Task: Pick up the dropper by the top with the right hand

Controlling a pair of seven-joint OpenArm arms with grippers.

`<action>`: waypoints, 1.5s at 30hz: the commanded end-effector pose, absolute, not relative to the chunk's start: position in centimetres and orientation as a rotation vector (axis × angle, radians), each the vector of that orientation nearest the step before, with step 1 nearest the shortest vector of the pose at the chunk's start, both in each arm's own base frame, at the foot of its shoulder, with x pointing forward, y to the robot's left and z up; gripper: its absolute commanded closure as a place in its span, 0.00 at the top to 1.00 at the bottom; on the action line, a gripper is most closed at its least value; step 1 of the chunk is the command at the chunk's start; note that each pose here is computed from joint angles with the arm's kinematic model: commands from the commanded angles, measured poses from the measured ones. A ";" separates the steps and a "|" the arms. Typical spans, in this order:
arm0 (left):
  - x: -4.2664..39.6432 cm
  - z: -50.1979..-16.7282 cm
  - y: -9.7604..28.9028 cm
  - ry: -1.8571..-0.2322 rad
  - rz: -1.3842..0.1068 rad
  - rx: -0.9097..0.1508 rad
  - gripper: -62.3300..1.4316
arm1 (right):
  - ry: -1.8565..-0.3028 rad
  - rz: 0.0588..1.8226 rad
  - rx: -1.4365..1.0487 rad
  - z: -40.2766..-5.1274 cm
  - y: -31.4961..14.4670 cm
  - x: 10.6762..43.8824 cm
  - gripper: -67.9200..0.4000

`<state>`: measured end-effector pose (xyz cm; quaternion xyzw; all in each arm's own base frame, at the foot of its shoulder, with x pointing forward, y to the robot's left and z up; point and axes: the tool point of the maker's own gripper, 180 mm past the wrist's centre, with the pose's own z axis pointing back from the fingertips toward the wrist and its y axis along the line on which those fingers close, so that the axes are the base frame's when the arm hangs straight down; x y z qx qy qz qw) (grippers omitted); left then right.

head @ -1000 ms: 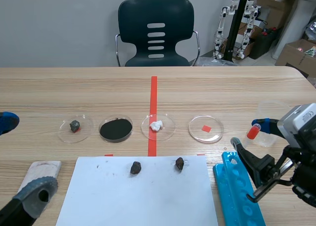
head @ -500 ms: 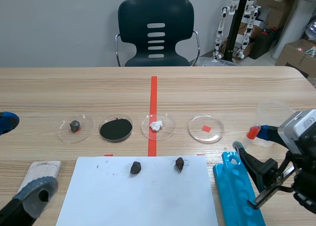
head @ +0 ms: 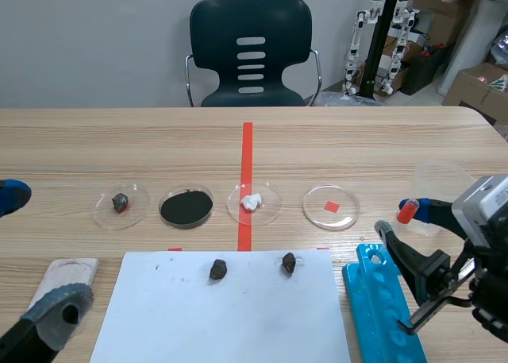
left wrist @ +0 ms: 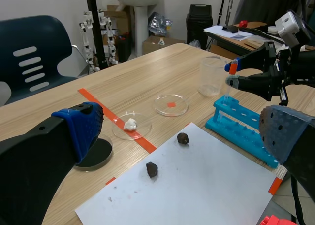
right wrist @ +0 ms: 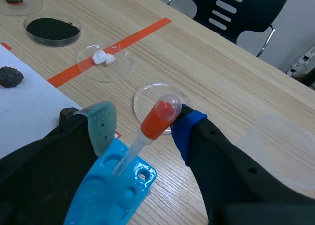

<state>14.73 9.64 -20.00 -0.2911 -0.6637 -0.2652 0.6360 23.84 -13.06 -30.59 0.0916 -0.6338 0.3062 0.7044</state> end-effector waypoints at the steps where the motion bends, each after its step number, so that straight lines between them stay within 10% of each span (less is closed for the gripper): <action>1: 14.9 -19.1 9.7 -1.549 -0.599 -0.672 1.00 | -1.435 0.687 0.211 -29.9 -12.7 24.0 0.30; 16: 14.9 -19.1 9.7 -1.549 -0.599 -0.672 1.00 | -1.435 0.687 0.211 -29.9 -12.7 24.0 0.01; 45: 14.9 -19.1 9.7 -1.549 -0.599 -0.672 1.00 | -1.541 0.693 0.227 -26.8 -11.4 23.0 0.01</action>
